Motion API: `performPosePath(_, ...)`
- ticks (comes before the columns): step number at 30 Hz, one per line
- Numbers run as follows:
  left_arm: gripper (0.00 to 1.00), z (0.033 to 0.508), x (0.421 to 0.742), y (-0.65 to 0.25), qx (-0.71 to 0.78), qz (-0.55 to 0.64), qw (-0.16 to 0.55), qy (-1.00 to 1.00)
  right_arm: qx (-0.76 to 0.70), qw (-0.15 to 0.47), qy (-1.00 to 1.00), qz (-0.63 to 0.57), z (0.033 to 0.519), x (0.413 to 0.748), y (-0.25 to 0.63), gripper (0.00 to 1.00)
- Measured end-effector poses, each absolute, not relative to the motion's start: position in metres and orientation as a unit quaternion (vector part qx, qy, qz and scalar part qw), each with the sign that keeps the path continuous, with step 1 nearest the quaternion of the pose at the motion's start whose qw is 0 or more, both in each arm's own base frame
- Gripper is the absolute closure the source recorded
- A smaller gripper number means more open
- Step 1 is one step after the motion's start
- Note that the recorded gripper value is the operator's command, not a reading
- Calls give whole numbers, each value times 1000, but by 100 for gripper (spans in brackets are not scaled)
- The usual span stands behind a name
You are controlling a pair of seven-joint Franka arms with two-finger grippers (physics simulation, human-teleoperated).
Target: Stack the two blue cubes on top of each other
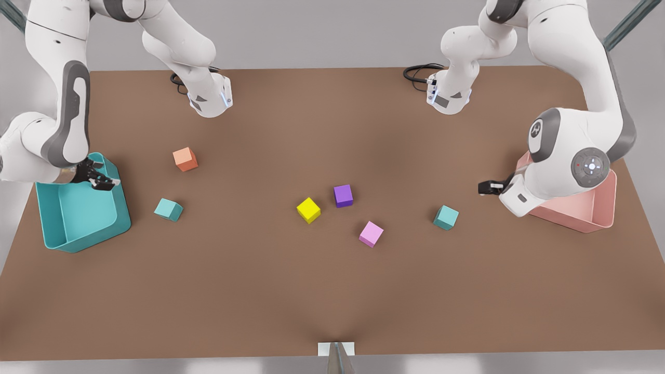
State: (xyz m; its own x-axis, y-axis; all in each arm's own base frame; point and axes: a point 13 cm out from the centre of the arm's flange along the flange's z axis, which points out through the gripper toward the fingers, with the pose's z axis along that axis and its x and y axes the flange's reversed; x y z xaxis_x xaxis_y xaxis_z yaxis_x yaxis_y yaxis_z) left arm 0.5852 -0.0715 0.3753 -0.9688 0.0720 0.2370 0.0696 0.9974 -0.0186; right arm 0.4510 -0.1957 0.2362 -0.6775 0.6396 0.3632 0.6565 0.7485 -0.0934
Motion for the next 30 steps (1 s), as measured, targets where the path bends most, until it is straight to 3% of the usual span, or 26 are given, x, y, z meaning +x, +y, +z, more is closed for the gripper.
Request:
performPosePath(5,0,294,573,-192,-154,-14,141,-978,-287,193,-938,-16,227,482,-106,0)
performPosePath(7,0,258,570,-194,-167,-19,147,-975,-294,204,-934,-15,211,471,-103,0)
performPosePath(11,0,238,590,-167,-159,-23,125,-979,-307,211,-928,-12,178,467,-102,0)
performPosePath(14,0,215,541,-136,-158,-40,128,-978,-303,205,-931,-9,161,474,-92,0)
performPosePath(16,0,208,524,-121,-154,-44,116,-980,-300,200,-933,-3,152,478,-92,0)
performPosePath(23,0,161,546,-123,-160,-25,82,-983,-266,180,-947,32,139,489,-94,0)
performPosePath(30,0,144,561,-129,-165,-15,57,-984,-244,170,-954,39,124,493,-100,0)
